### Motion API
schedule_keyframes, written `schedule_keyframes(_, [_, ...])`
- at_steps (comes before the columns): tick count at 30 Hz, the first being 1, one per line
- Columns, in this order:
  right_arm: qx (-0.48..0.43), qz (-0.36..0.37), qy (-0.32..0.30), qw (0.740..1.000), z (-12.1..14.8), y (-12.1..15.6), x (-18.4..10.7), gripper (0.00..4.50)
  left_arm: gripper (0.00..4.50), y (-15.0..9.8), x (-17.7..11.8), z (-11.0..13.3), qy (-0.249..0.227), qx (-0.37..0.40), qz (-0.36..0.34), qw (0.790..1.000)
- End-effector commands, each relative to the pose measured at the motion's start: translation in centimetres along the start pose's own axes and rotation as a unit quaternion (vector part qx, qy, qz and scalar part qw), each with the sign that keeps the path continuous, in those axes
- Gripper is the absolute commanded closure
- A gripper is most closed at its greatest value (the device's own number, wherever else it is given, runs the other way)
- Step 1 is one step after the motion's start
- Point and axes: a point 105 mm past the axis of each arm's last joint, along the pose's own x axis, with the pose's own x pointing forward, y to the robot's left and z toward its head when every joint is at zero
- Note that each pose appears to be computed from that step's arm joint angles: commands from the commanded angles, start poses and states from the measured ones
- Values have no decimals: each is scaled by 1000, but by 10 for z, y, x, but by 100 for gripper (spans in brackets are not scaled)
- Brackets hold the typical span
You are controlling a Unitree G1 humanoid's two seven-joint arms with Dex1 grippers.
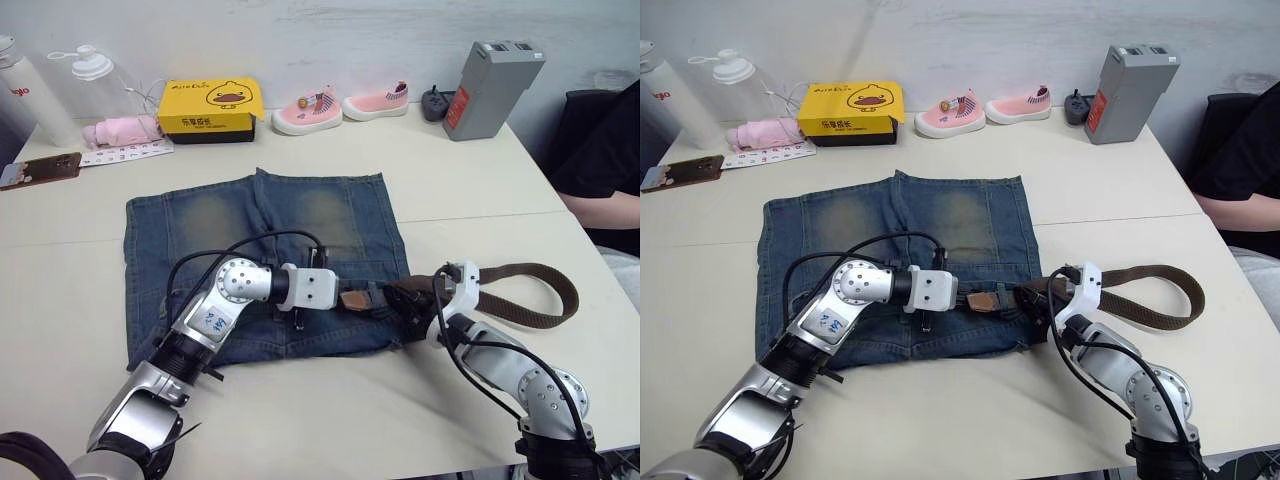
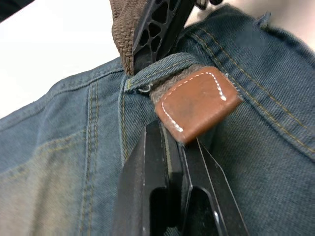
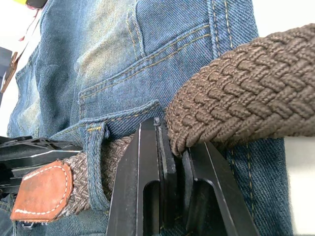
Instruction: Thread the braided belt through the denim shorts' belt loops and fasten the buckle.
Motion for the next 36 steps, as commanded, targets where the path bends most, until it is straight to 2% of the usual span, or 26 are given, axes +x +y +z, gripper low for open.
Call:
schedule_keyframes(1, [7, -21, 13, 1000, -9, -8, 1, 450, 438, -2, -9, 11, -47, -79, -7, 996])
schedule_keyframes(2, [8, -21, 12, 1000, -9, -8, 1, 450, 438, -3, -12, 12, -57, -103, -9, 993])
schedule_keyframes(5, [11, -23, 9, 1000, -10, -9, 1, 450, 365, -5, -16, 11, -61, -127, -19, 990])
schedule_keyframes(8, [13, -23, 6, 1000, -11, -7, 0, 450, 266, -4, -17, 11, -59, -122, -17, 991])
schedule_keyframes(14, [16, -24, -1, 1000, -11, -6, -1, 450, 266, 9, -15, 22, -69, -44, 20, 996])
schedule_keyframes(17, [17, -25, -6, 1000, -11, -6, -3, 450, 266, 10, -14, 23, -49, 52, 27, 997])
schedule_keyframes(20, [19, -25, -9, 999, -11, -6, -3, 450, 266, 9, -13, 25, -42, 117, 30, 992])
schedule_keyframes(28, [23, -22, -13, 999, -12, -4, -2, 450, 266, 0, -11, 25, -41, 231, 19, 972])
schedule_keyframes(31, [23, -22, -13, 999, -12, -3, -2, 450, 266, -3, -9, 23, -40, 251, 16, 967])
schedule_keyframes(34, [23, -21, -14, 999, -12, -3, -2, 450, 349, -4, -7, 22, -41, 254, 18, 966])
schedule_keyframes(36, [23, -22, -14, 999, -11, -3, -2, 450, 428, -3, -6, 20, -34, 259, 19, 965])
